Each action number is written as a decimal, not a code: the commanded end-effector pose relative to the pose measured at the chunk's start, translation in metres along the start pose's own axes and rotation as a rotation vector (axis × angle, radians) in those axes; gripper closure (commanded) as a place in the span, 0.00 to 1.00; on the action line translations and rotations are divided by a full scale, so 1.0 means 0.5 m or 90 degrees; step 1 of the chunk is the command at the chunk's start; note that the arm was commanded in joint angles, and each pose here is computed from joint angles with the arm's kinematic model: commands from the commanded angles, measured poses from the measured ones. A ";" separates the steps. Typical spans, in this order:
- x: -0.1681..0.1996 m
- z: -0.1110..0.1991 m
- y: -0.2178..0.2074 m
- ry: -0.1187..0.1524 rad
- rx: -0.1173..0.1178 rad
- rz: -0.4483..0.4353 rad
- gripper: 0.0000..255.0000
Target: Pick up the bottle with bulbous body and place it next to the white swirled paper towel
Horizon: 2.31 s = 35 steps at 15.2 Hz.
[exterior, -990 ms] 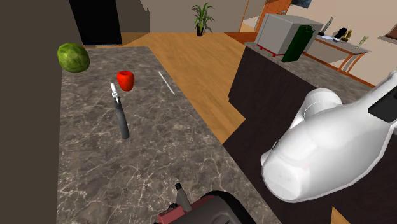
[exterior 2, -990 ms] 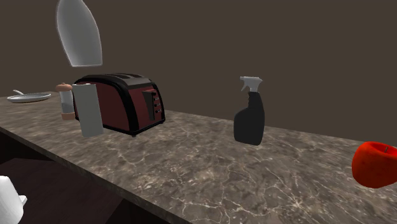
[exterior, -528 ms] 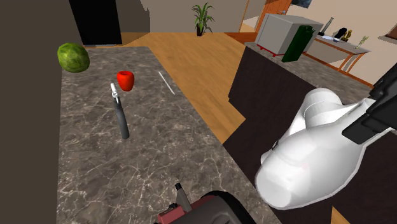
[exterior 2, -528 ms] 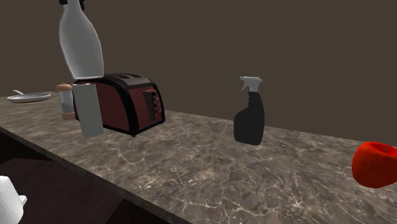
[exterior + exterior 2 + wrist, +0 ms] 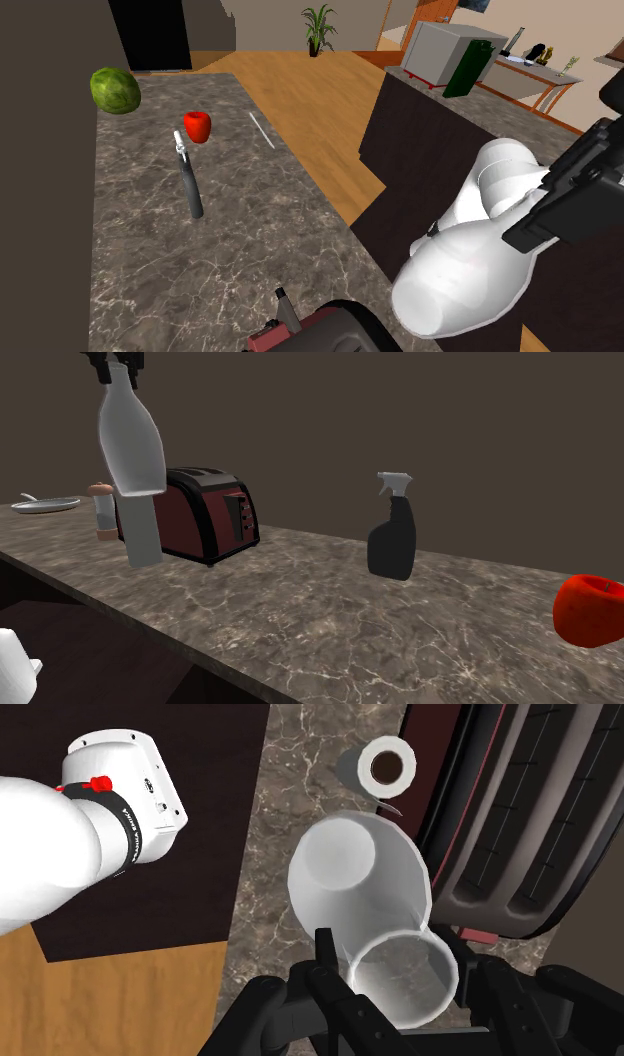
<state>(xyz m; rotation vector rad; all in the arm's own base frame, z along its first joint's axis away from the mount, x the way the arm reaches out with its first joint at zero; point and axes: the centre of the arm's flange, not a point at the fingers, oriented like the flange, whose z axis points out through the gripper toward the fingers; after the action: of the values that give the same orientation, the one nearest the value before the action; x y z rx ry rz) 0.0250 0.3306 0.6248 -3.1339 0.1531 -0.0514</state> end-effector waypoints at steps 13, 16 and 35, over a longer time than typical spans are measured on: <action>-0.008 0.146 0.000 0.000 0.000 0.000 1.00; -0.009 0.178 0.000 0.000 0.000 0.000 1.00; -0.015 0.379 0.001 0.000 0.000 0.000 1.00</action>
<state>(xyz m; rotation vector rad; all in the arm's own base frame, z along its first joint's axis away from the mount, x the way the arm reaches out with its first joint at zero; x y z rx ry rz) 0.0241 0.3320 0.4424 -3.1340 0.1527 -0.0511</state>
